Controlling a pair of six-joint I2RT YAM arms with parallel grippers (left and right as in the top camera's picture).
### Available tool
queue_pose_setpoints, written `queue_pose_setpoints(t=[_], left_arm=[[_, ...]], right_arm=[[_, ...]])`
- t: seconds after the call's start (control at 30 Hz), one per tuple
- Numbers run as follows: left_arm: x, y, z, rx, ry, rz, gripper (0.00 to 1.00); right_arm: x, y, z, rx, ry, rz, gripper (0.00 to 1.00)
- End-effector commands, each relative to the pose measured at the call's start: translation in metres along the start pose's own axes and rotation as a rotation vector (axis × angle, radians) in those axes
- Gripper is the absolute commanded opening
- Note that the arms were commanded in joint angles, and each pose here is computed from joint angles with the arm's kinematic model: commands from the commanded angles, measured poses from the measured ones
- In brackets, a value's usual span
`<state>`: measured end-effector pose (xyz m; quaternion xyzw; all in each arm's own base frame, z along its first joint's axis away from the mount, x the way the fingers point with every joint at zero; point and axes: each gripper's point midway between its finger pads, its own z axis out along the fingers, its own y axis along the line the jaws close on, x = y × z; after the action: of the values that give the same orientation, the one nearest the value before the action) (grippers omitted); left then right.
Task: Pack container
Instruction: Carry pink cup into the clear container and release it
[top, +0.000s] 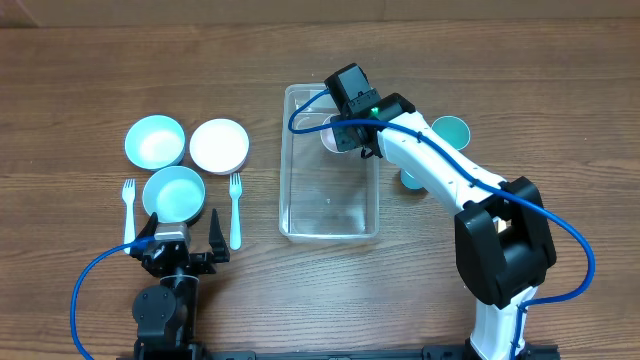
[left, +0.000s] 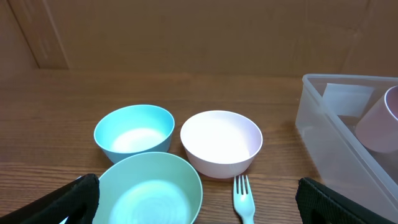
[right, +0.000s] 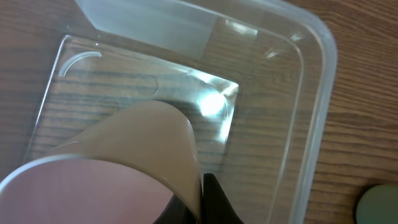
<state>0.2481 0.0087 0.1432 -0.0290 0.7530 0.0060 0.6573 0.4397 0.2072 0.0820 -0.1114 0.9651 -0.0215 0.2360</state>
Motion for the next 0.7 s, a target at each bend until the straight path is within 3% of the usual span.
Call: queue_pose_setpoints(t=[0.0, 0.67], left_arm=[[-0.001, 0.000, 0.000, 0.003, -0.008, -0.018, 1.00], [-0.001, 0.000, 0.000, 0.003, -0.008, -0.018, 1.00]], right_arm=[[-0.015, -0.005, -0.012, 0.014, -0.050, 0.027, 0.04], [-0.005, 0.003, -0.012, -0.031, -0.002, 0.018, 0.07]])
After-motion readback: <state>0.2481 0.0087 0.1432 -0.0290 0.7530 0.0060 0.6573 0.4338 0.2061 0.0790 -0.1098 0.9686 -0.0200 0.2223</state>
